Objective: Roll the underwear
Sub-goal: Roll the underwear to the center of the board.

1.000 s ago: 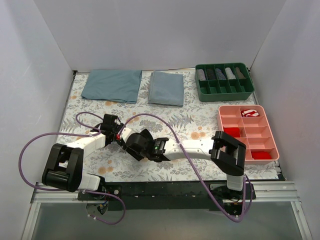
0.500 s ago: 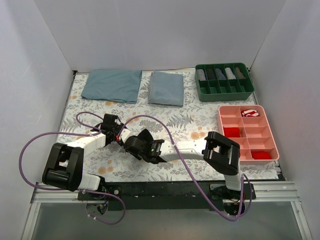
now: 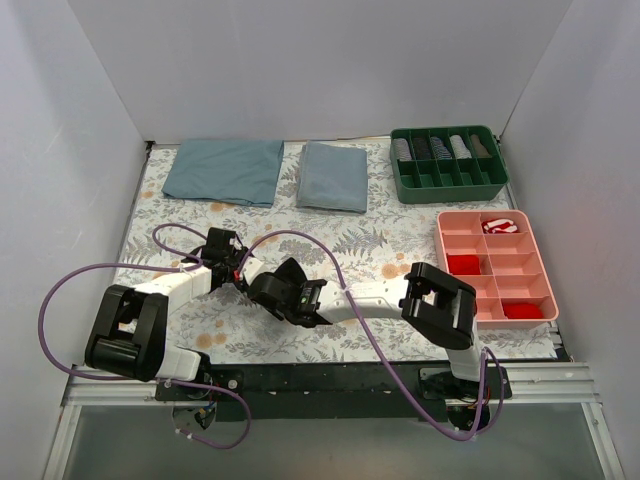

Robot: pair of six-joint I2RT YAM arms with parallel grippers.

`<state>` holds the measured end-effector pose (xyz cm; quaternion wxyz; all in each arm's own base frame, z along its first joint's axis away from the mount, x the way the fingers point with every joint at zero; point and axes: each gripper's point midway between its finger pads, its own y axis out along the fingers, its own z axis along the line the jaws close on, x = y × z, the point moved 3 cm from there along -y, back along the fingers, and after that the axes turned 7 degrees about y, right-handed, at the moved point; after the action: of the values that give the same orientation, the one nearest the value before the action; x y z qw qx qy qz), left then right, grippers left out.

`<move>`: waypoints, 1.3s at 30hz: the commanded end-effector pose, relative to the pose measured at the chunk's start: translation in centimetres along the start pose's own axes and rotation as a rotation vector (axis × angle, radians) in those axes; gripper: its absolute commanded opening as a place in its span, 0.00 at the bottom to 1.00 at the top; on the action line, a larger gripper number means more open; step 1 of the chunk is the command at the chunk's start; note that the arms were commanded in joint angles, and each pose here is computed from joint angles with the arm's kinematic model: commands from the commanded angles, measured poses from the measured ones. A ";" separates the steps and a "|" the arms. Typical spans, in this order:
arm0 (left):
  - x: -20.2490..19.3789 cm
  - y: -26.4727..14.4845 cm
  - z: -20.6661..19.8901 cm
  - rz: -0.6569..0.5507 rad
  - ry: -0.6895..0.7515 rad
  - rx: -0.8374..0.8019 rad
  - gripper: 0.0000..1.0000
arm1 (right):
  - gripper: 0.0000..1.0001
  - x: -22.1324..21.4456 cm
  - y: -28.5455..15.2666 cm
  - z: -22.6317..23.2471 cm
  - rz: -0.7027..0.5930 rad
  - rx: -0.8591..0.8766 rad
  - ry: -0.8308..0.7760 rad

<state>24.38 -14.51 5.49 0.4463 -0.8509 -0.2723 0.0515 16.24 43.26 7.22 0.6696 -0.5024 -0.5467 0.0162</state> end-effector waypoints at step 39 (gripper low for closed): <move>0.0 0.2 0.5 0.015 0.023 0.042 0.00 | 0.10 0.6 -0.4 -1.8 -0.101 -0.158 -0.017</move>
<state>24.77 -14.69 5.55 0.4442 -0.8530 -0.2696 0.0492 17.28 41.76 7.18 0.6194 -0.5323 -0.5755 -0.0423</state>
